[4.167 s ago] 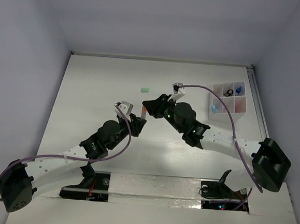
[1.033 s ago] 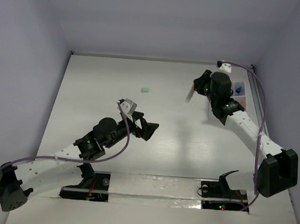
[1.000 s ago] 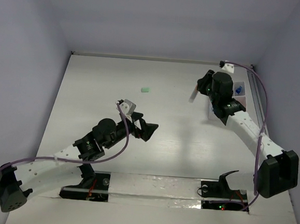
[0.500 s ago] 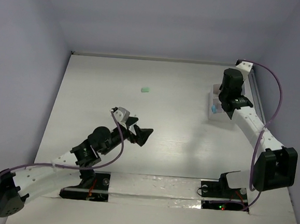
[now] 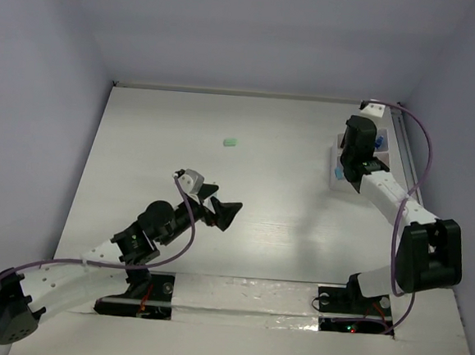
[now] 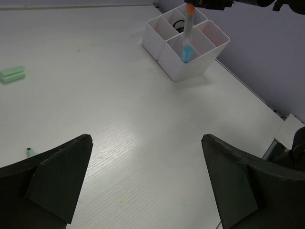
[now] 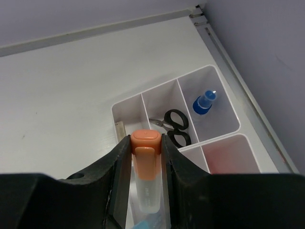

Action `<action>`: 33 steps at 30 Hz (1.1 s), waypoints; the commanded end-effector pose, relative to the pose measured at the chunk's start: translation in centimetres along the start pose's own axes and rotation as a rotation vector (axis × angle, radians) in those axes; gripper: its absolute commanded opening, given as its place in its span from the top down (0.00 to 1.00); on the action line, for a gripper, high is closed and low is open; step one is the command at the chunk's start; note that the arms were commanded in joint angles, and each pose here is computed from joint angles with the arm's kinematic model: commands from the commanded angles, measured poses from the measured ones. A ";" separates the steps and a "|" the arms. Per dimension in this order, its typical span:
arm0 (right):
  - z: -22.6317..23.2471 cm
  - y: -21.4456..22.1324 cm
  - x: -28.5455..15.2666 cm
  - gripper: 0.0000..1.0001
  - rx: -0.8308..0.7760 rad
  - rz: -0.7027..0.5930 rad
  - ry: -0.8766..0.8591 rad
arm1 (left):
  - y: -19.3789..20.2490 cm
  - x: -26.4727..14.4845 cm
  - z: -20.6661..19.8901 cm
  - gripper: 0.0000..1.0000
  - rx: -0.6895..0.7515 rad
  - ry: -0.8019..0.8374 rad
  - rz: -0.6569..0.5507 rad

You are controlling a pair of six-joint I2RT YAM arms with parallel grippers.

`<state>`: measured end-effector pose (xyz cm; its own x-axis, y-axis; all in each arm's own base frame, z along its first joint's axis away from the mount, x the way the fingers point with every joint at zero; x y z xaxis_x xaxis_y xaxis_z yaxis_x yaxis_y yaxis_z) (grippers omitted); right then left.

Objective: Sort the stationery into containers
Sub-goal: Place the pen in the storage box, then pick up the pen from the center of the board.

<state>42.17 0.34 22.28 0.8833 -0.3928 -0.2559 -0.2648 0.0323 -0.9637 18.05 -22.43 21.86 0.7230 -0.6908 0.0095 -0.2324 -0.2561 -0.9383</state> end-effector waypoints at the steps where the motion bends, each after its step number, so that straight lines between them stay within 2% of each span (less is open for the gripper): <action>1: 1.1 0.1 0.3 1.00 0.020 -0.029 -0.048 | -1.2 0.2 -0.3 0.01 -0.009 0.008 -0.054; 6: 1.0 1.5 0.3 0.94 0.007 -0.004 -0.054 | -1.0 0.4 0.0 0.01 -0.007 -0.011 -0.047; 9: 0.7 1.4 0.2 0.83 0.001 0.009 -0.030 | -1.2 0.2 0.3 0.01 -0.012 -0.027 -0.061; 11: 0.6 1.1 0.1 0.62 0.004 0.011 -0.031 | -1.4 0.1 0.4 0.01 -0.015 -0.036 -0.072; 12: 0.7 1.0 0.0 0.48 0.009 0.012 -0.034 | -1.5 0.0 0.5 0.01 -0.016 -0.039 -0.077; 15: 0.8 0.1 -0.7 0.32 0.035 0.008 -0.061 | -1.7 -0.2 0.8 0.01 -0.026 -0.058 -0.092; 20: 2.2 -1.1 -2.2 0.26 0.067 0.007 -0.148 | -2.0 -0.7 2.1 0.01 -0.042 -0.132 -0.123; 23: 5.8 -1.1 -4.8 0.26 0.119 0.045 -0.311 | -2.6 -1.2 3.2 0.01 -0.068 -0.206 -0.160; 27: 13.8 2.2 -10.5 0.26 0.149 0.203 -0.609 | -4.8 -2.4 4.1 0.01 -0.140 -0.281 -0.242; 28: 17.4 4.5 -12.9 0.25 0.118 0.275 -0.727 | -5.7 -2.7 4.0 0.01 -0.157 -0.286 -0.266; 30: 21.0 6.8 -15.2 0.23 0.099 0.360 -0.810 | -6.8 -3.5 4.2 0.01 -0.184 -0.306 -0.302; 31: 24.3 8.6 -17.2 0.21 0.045 0.406 -0.872 | -7.6 -3.8 4.1 0.01 -0.205 -0.305 -0.325; 33: 26.6 10.9 -18.8 0.18 -0.013 0.469 -0.889 | -8.4 -4.5 4.1 0.01 -0.225 -0.314 -0.347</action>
<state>36.22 26.74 17.80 0.7990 0.3761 -0.4692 -0.5286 0.0673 -0.8462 19.60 -16.13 24.47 0.9147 -0.3923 0.0966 -0.1167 -0.4856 -0.8664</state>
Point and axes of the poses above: each gripper's point midway between its finger pads, its own x axis out along the fingers, its own z axis along the line the jaws close on, y = z × x, the point moved 2 cm from there along -x, back along the fingers
